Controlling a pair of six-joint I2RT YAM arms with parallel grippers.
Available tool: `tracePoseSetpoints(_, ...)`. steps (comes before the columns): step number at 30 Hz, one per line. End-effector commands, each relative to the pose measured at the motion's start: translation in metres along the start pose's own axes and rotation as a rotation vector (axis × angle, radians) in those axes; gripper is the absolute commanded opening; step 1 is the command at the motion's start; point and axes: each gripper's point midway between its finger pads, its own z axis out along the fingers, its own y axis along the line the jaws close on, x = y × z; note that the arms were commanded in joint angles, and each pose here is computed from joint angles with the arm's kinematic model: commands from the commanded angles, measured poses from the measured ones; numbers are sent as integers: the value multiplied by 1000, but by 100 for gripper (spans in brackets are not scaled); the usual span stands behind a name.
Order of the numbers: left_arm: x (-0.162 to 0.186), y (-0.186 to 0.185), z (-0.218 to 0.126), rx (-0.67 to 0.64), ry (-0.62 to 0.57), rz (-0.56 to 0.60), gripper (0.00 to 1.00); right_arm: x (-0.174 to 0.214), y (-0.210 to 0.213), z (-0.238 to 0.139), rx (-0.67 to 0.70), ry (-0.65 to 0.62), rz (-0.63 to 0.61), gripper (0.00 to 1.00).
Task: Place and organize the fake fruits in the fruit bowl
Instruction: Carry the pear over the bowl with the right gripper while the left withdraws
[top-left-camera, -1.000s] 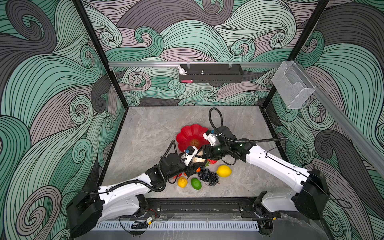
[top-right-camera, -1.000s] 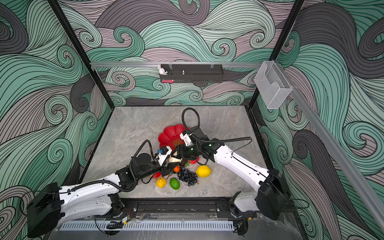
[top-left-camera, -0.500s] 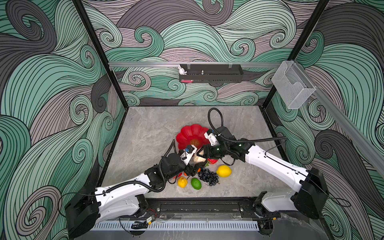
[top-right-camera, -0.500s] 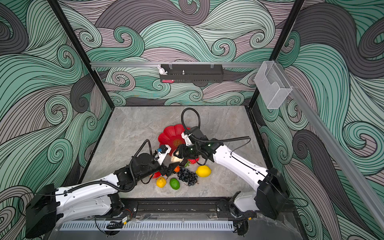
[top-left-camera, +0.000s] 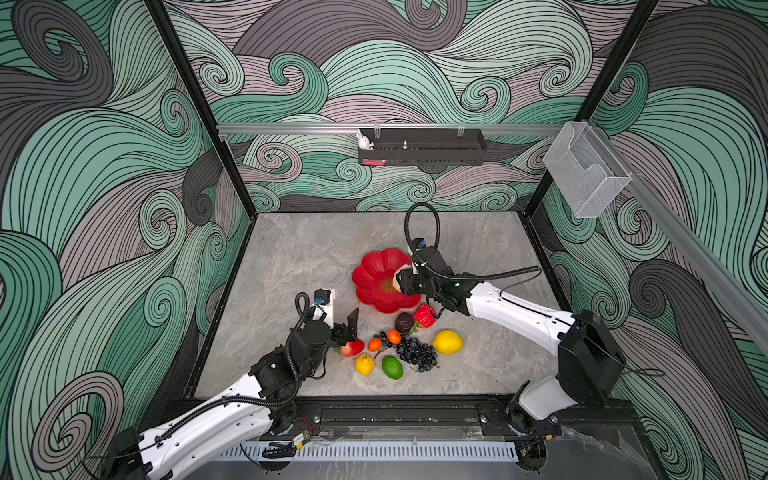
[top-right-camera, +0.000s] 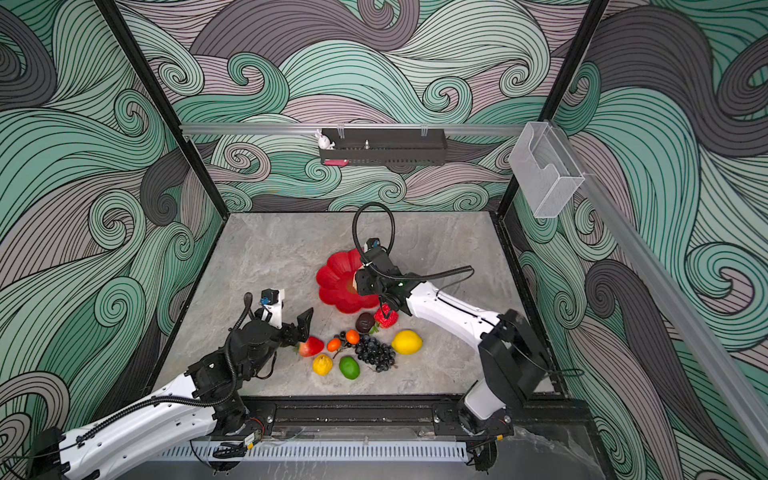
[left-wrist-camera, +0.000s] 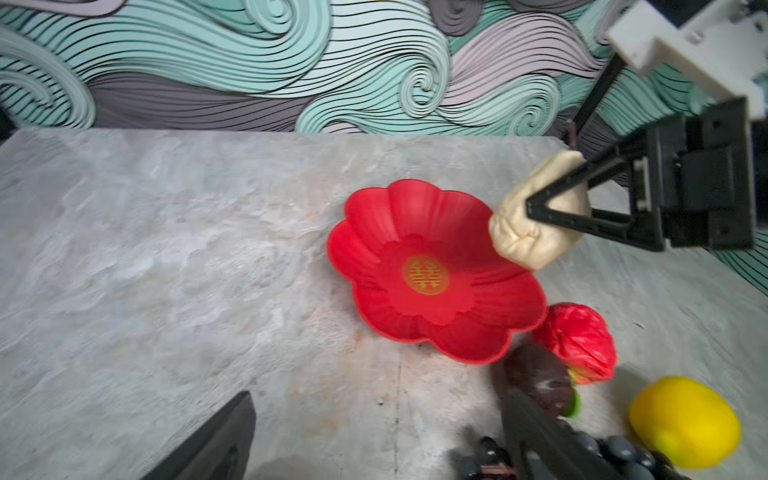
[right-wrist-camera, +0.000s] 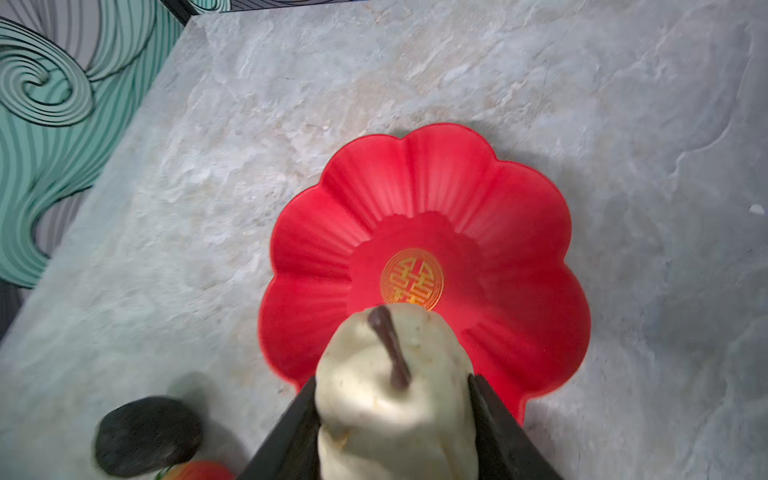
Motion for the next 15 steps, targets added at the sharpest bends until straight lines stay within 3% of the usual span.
tracePoseSetpoints(1,15,26,-2,-100,47,-51,94,-26,-3,15,81,-130,-70,45)
tracePoseSetpoints(4,23,23,1,-63,55,-8,95,-21,-7,35,116,-128,-99,45)
tracePoseSetpoints(9,28,-5,3,108,51,87,99,-13,-7,57,136,-119,-110,45)
tracePoseSetpoints(15,29,-5,4,109,41,72,99,-9,1,76,147,-112,-141,45)
